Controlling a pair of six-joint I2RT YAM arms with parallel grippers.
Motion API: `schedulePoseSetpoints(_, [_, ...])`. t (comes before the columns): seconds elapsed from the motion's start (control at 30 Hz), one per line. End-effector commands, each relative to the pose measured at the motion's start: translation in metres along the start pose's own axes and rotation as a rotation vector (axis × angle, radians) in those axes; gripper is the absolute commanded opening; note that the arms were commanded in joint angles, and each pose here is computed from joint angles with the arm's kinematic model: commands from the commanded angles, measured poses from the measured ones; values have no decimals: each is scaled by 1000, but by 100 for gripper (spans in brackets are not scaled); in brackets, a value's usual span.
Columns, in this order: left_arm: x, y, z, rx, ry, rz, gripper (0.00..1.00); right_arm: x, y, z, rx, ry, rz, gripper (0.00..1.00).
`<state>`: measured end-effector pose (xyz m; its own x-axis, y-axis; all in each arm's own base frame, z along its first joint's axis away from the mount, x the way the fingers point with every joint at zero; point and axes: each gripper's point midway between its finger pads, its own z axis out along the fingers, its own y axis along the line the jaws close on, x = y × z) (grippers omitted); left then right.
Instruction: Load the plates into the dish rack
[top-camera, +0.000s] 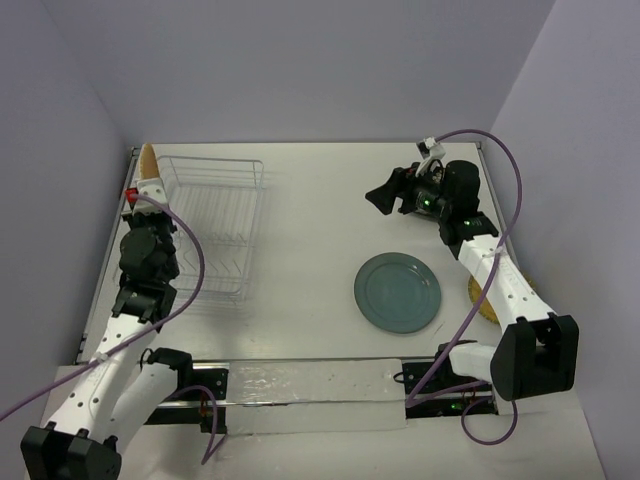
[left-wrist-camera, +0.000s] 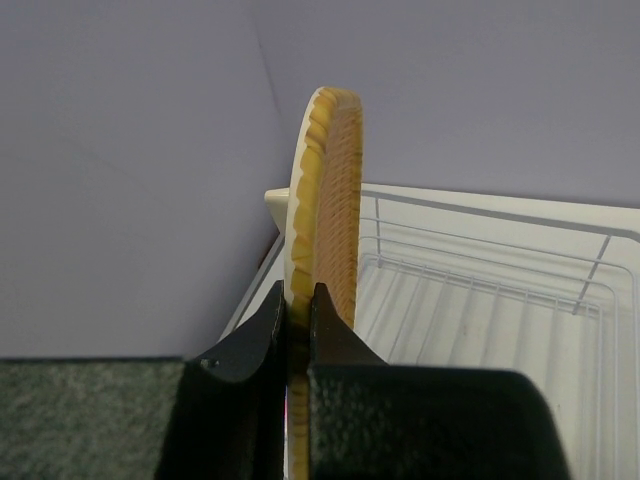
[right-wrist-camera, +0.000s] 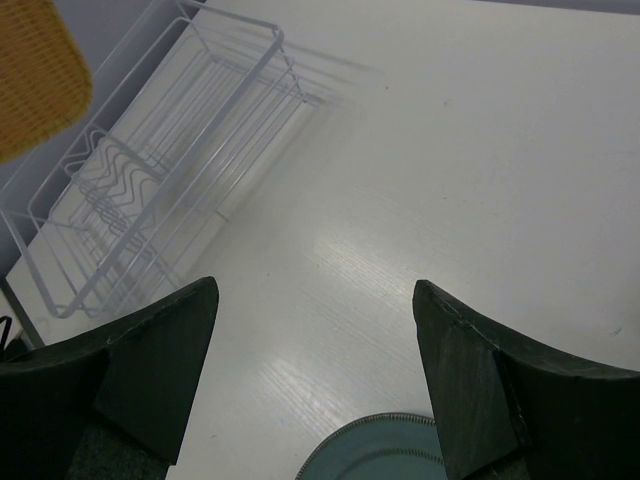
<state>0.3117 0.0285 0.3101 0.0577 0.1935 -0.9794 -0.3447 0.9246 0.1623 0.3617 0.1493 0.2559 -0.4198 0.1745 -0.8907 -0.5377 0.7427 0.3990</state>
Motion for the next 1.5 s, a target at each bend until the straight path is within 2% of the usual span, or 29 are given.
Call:
schedulePoseSetpoints(0.0, [-65,34,-14,-78,-300,-131,0,-34,14,-3,-57,-84,-85,85])
schedulePoseSetpoints(0.17, [-44,54,-25,-158,-374,-113,0,-30,17,2,-94,-62,-76,84])
schedulePoseSetpoints(0.4, [-23,49,-9,-123,-322,-46,0,-28,16,5,-102,-52,-79,84])
schedulePoseSetpoints(0.7, [-7,6,-3,235,-252,132,0,-26,10,10,-98,-36,-76,84])
schedulePoseSetpoints(1.1, [29,-7,15,285,-92,44,0,-22,12,14,-122,-16,-60,82])
schedulePoseSetpoints(1.47, [37,9,2,186,-81,-68,0,-23,16,16,-151,-9,-52,81])
